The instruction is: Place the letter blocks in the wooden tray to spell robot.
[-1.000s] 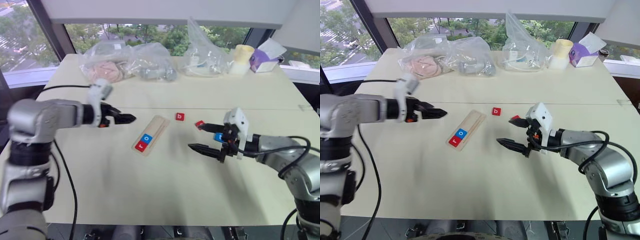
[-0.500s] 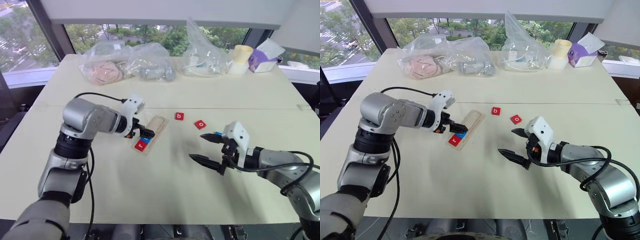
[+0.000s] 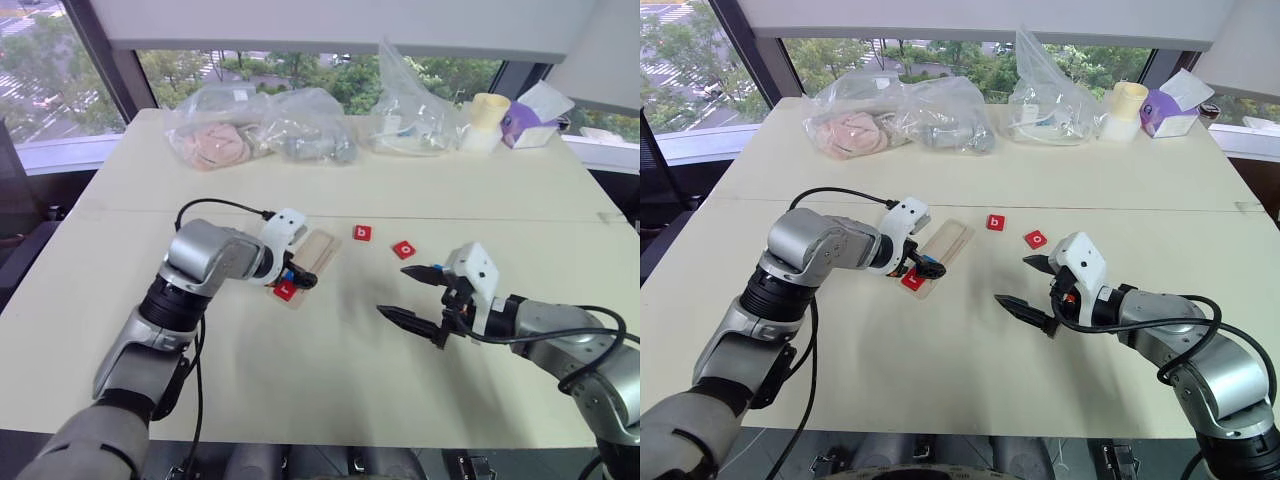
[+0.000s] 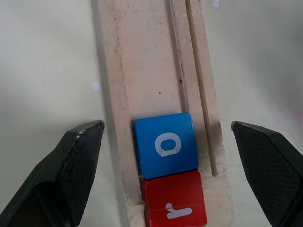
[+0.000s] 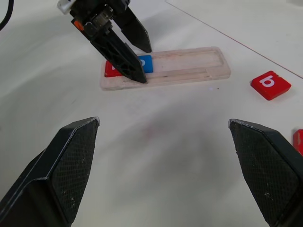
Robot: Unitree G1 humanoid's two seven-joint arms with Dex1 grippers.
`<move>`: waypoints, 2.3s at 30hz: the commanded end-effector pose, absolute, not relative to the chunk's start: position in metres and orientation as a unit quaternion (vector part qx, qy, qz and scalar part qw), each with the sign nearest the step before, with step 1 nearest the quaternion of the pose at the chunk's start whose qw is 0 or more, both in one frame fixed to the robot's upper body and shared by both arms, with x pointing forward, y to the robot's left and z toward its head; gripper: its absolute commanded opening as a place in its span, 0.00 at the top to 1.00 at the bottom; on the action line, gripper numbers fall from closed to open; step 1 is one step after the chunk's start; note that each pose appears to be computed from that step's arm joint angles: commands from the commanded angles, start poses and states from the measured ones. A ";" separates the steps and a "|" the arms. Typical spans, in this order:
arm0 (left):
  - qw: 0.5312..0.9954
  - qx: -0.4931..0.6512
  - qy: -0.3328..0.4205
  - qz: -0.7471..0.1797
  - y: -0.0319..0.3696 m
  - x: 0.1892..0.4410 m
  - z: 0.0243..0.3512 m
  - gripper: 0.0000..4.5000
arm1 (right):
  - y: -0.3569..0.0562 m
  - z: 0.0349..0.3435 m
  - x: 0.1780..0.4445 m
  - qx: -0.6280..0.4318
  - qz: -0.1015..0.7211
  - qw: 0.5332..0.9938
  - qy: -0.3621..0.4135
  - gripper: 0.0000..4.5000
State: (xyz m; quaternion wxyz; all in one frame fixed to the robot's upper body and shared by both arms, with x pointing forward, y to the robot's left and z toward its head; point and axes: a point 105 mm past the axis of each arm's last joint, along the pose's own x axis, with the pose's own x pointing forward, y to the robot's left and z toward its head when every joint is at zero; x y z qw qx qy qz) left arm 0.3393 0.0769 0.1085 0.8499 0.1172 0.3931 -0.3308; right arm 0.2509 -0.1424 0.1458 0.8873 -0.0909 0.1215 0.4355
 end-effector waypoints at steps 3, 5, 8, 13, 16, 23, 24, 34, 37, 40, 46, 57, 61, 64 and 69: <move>0.830 0.119 0.427 -0.339 0.076 0.325 0.087 0.36 | -0.144 0.154 0.252 -0.097 0.428 0.894 0.097 0.00; 0.830 0.119 0.428 -0.336 0.079 0.325 0.086 0.44 | -0.146 0.154 0.254 -0.097 0.424 0.895 0.097 0.00; 0.835 0.122 0.421 -0.332 0.088 0.330 0.090 0.44 | -0.148 0.153 0.255 -0.097 0.422 0.896 0.098 0.00; 0.836 0.136 0.387 -0.365 0.098 0.342 0.106 0.44 | -0.150 0.150 0.258 -0.096 0.419 0.897 0.100 0.00; 0.813 0.161 0.364 -0.424 0.097 0.338 0.110 0.44 | -0.151 0.147 0.260 -0.097 0.416 0.898 0.102 0.00; 0.720 0.279 0.271 -0.575 0.095 0.315 0.114 0.44 | -0.153 0.145 0.261 -0.094 0.408 0.902 0.101 0.00; 0.711 0.288 0.267 -0.584 0.096 0.315 0.113 0.44 | -0.154 0.145 0.261 -0.094 0.407 0.903 0.102 0.00; 0.621 0.391 0.187 -0.653 0.081 0.303 0.106 0.44 | -0.160 0.135 0.255 -0.099 0.399 0.903 0.124 0.00; 0.605 0.441 0.171 -0.640 0.085 0.314 0.104 0.44 | -0.162 0.130 0.251 -0.106 0.405 0.898 0.138 0.00; 0.597 0.463 0.162 -0.635 0.087 0.324 0.103 0.44 | -0.163 0.129 0.251 -0.108 0.404 0.897 0.140 0.00; 0.596 0.444 0.145 -0.652 0.077 0.322 0.108 0.31 | -0.163 0.126 0.250 -0.108 0.402 0.898 0.142 0.00; 0.663 0.260 0.138 -0.688 0.075 0.314 0.170 0.01 | -0.166 0.121 0.253 -0.099 0.400 0.899 0.148 0.00; 0.720 0.175 0.131 -0.658 0.103 0.322 0.206 0.01 | -0.166 0.128 0.257 -0.072 0.394 0.907 0.132 0.00; 0.799 0.129 0.050 -0.585 0.137 0.331 0.233 0.01 | -0.164 0.148 0.263 -0.039 0.391 0.915 0.098 0.00; 0.880 0.079 0.106 -0.457 0.173 0.323 0.203 0.01 | -0.144 0.169 0.298 -0.054 0.403 0.911 0.070 0.00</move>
